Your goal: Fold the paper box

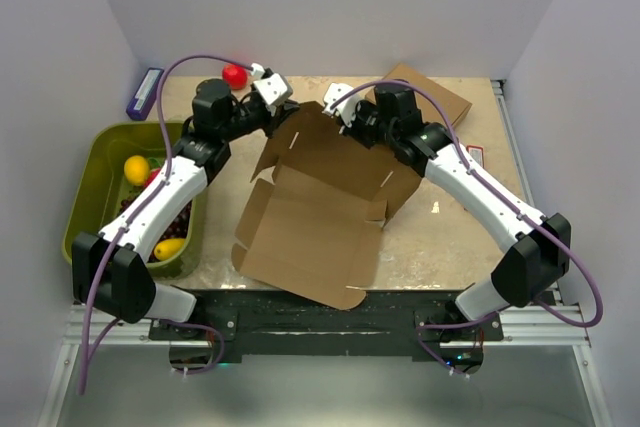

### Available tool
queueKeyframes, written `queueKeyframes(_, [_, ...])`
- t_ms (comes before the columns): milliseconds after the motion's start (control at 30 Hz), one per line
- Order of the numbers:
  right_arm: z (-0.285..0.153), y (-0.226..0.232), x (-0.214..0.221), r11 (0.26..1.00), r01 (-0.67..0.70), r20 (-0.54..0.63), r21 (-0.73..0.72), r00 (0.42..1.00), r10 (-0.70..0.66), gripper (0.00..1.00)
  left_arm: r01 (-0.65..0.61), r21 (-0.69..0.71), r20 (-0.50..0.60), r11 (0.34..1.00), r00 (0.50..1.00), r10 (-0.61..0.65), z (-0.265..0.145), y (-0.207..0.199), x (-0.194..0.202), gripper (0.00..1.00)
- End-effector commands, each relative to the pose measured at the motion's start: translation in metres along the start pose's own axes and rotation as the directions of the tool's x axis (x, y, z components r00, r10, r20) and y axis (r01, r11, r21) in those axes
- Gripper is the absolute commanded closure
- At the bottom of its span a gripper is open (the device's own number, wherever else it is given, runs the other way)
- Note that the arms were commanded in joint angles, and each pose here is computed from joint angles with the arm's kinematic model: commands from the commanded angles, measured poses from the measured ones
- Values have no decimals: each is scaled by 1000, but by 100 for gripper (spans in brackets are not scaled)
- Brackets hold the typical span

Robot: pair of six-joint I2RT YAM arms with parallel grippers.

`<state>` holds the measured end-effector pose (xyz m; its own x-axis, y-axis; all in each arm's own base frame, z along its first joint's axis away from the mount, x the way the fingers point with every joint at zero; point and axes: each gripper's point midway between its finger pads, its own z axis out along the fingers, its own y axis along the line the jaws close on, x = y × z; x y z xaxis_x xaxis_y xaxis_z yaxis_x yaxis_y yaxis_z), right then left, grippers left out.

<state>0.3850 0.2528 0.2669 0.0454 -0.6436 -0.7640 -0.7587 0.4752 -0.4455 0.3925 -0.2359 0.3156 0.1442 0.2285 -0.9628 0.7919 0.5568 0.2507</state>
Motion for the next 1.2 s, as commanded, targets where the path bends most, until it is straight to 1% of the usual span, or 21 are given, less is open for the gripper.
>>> queueKeyframes(0, [9, 4, -10, 999, -39, 42, -8, 998, 39, 100, -58, 4, 71, 998, 996, 57, -1, -4, -26, 98])
queueKeyframes(100, [9, -5, -17, 995, -94, 64, 31, 994, 92, 99, -64, 4, 53, 998, 997, 64, 0, -6, -21, 100])
queueKeyframes(133, [10, -5, -18, 993, -108, 70, 37, 992, 106, 96, -62, 2, 44, 998, 997, 62, 0, -6, -18, 100])
queueKeyframes(267, [13, -11, -22, 981, -177, 104, 76, 980, 169, 67, -63, -15, 16, 998, 998, 63, 1, -7, -7, 100])
queueKeyframes(300, [13, -14, -23, 973, -213, 115, 92, 972, 203, 53, -63, -28, 8, 998, 998, 63, 1, -5, -5, 100])
queueKeyframes(400, [11, -14, -23, 947, -303, 121, 108, 949, 290, 45, -58, -69, -10, 996, 998, 58, 1, 0, 1, 100])
queueKeyframes(467, [6, -22, -23, 919, -363, 134, 153, 929, 344, 44, -49, -79, -22, 996, 999, 47, 1, 1, 5, 100])
queueKeyframes(533, [-2, -21, -29, 879, -450, 189, 156, 887, 420, 43, -43, -105, -28, 994, 999, 40, 1, 5, 7, 100])
queueKeyframes(567, [-6, -18, -34, 869, -473, 218, 147, 872, 438, 43, -40, -109, -34, 993, 999, 36, 1, 5, 10, 100])
queueKeyframes(600, [-13, -20, -46, 852, -504, 286, 141, 845, 453, 43, -39, -123, -39, 992, 999, 34, 1, 7, 11, 100])
queueKeyframes(667, [-28, -14, -47, 823, -541, 342, 174, 817, 465, 43, -39, -137, -41, 990, 999, 33, 1, 10, 12, 100])
queueKeyframes(700, [-35, -15, -58, 795, -585, 412, 161, 771, 485, 43, -40, -150, -40, 988, 999, 34, 0, 12, 12, 100])
queueKeyframes(733, [-33, -3, -49, 790, -596, 409, 145, 763, 501, 43, -41, -154, -35, 987, 999, 36, 1, 13, 11, 100])
queueKeyframes(800, [-40, 17, -60, 770, -634, 462, 64, 703, 541, 46, -38, -148, -34, 988, 999, 34, 1, 12, 12, 100])
queueKeyframes(867, [-37, 41, -69, 765, -644, 469, -15, 671, 574, 50, -34, -145, -32, 989, 999, 29, 2, 11, 12, 100])
queueKeyframes(900, [-31, 52, -68, 743, -667, 474, -58, 636, 608, 52, -32, -142, -31, 989, 999, 28, 2, 10, 12, 100])
queueKeyframes(967, [-16, 78, -70, 730, -670, 450, -137, 615, 648, 55, -22, -141, -31, 990, 999, 18, 2, 10, 13, 100])
queueKeyframes(1000, [-13, 86, -77, 703, -682, 456, -201, 569, 684, 56, -19, -138, -29, 990, 999, 15, 2, 9, 12, 100])
queueKeyframes(1033, [-9, 92, -80, 692, -682, 450, -237, 554, 700, 57, -13, -138, -28, 990, 1000, 9, 2, 9, 12, 100])
queueKeyframes(1100, [3, 101, -87, 672, -691, 436, -266, 536, 723, 59, -5, -139, -33, 990, 999, 0, 2, 8, 14, 100])
queueKeyframes(1167, [8, 106, -91, 674, -694, 426, -254, 545, 722, 59, -1, -146, -38, 989, 999, -5, 1, 9, 15, 100])
